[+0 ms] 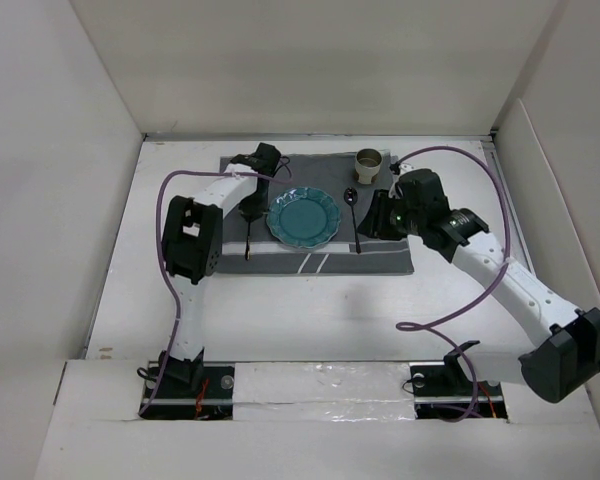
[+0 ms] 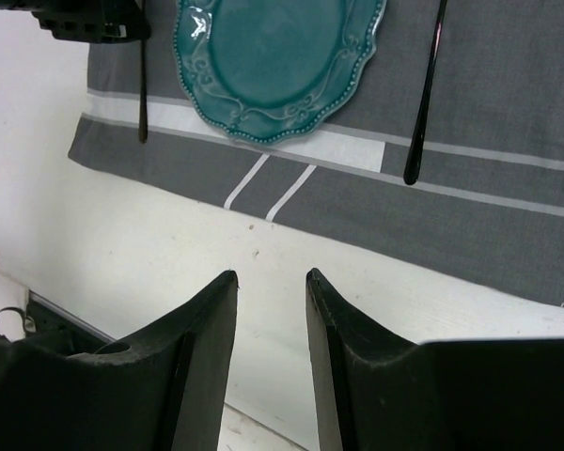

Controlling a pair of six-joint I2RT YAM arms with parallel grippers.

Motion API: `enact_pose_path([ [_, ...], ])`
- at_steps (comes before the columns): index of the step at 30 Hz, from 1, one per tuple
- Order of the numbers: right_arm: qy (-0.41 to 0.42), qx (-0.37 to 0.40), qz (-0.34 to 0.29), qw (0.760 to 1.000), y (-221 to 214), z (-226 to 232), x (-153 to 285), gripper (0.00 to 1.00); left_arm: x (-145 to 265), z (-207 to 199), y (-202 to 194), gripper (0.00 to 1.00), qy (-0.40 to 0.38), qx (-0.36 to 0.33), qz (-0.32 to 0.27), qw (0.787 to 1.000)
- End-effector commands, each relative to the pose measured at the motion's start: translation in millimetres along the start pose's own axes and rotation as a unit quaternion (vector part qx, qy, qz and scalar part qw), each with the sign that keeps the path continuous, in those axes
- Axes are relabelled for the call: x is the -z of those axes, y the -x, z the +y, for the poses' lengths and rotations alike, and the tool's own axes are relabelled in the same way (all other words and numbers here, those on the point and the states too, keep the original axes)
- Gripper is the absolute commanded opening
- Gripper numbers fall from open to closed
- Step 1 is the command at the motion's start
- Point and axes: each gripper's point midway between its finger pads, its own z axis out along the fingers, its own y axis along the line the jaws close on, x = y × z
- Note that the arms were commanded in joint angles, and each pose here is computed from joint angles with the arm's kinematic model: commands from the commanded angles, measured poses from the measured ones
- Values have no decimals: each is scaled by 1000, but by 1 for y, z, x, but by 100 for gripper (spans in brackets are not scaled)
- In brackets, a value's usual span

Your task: Set the dinner table for one person

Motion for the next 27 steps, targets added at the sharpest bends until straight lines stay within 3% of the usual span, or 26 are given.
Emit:
enact_pose_path([
  [1,-2,3,-1,1000,-2,3,-3,41,11,2,23,0,2,5,-31,999],
  [18,-15,10,8,1000,-2,1,-12,41,-1,-4,28,1,6,12,-24,1000],
  [21,-17,11,6,1000,-1,1,-12,41,4,3,27,25,18,15,-27,999],
  [22,-17,11,6,1000,-1,1,-12,41,4,3,27,25,18,15,-27,999],
  [23,-16,12,5,1000,0,1,-11,41,8,4,28,37,19,18,-32,999],
  [27,-13,14,3,1000,1,3,-8,41,45,14,52,52,19,42,-82,996],
])
